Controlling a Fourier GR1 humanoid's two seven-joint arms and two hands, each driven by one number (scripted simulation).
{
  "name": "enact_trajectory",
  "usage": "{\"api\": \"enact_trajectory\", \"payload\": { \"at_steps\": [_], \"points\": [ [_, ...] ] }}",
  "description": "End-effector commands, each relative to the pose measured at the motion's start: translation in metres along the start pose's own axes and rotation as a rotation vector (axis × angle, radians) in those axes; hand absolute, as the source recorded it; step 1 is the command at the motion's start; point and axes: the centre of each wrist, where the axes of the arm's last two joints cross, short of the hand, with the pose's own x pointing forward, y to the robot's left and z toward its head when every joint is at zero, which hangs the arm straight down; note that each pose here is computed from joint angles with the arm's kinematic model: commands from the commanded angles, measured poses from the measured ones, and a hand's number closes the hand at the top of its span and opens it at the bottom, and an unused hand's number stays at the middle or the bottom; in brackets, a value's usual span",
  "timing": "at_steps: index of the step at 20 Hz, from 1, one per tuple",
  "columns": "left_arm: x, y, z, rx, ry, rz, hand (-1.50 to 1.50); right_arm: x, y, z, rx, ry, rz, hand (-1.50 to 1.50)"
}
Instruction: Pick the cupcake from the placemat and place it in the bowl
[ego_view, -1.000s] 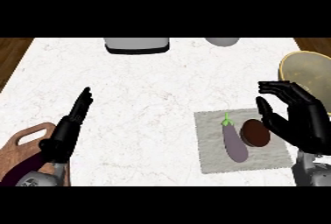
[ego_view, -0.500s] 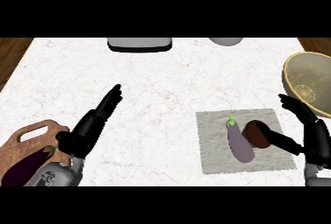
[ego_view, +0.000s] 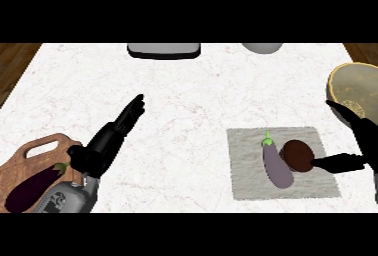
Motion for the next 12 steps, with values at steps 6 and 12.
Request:
{"api": "enact_trajectory", "payload": {
  "at_steps": [6, 12],
  "points": [
    [0.008, 0.002, -0.004, 0.007, -0.004, 0.007, 0.0, 0.064, -0.041, -0.008, 0.461, 0.215, 0.238, -1.5],
    [-0.003, -0.006, 0.005, 0.001, -0.003, 0.0, 0.0, 0.111, -0.032, -0.024, 0.575, 0.286, 0.235, -1.5]
  ]
}}
